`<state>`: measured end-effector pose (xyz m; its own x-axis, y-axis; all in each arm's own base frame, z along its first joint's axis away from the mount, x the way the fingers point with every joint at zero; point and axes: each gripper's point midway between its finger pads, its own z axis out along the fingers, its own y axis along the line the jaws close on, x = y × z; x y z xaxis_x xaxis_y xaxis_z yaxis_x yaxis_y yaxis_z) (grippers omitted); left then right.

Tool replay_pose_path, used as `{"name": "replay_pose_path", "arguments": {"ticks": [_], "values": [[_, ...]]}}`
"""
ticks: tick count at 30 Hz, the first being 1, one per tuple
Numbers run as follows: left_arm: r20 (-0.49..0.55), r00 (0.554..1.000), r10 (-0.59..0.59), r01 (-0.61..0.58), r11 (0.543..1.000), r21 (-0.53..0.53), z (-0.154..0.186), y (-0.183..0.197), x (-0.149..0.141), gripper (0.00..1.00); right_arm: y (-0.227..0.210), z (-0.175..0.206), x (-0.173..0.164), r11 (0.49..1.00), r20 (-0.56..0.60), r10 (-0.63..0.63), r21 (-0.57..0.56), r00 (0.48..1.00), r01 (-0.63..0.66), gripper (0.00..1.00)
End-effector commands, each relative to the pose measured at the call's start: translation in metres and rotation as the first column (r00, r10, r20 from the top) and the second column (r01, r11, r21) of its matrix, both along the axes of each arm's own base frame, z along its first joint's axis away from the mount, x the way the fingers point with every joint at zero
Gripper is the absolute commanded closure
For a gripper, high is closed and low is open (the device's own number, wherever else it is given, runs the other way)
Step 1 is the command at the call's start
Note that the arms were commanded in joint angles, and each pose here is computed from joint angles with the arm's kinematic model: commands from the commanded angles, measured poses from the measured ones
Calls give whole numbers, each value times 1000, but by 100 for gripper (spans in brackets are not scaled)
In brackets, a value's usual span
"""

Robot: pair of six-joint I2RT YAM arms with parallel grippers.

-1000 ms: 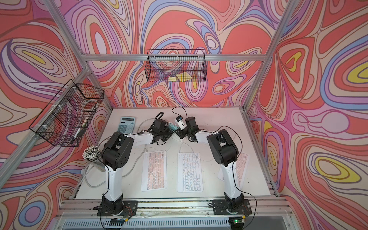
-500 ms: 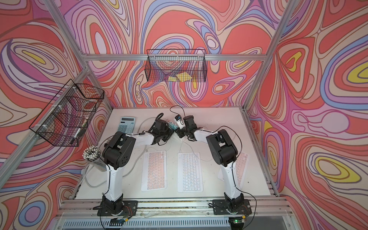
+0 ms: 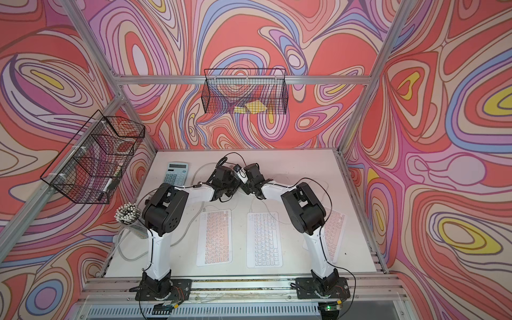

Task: Unplug the wireless keyboard
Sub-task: Remove the plug from the socket.

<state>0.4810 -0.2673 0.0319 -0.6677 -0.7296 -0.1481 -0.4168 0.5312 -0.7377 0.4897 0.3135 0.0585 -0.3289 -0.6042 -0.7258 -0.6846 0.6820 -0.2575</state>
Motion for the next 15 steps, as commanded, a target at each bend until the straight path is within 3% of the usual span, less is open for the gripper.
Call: {"name": "replay_pose_path", "arguments": {"ticks": [1,4,8,12,15], "values": [[-341,934,-104,143,986,91,-101,-4,-89,76,53,-12,-41,971,-135,190,171,972,-166,75],[-353,930,-98,128,990,63,-106,-1,-94,76,46,14,-35,915,-194,215,381,957,-129,76],[-369,926,-83,112,992,59,-113,5,-104,76,43,37,-33,841,-219,261,530,940,-110,76],[-374,924,-83,121,989,79,-112,10,-107,77,35,43,-25,772,-275,279,635,920,-45,76],[-370,925,-81,120,989,82,-111,12,-109,77,33,42,-20,784,-278,254,621,926,-29,76]]}}
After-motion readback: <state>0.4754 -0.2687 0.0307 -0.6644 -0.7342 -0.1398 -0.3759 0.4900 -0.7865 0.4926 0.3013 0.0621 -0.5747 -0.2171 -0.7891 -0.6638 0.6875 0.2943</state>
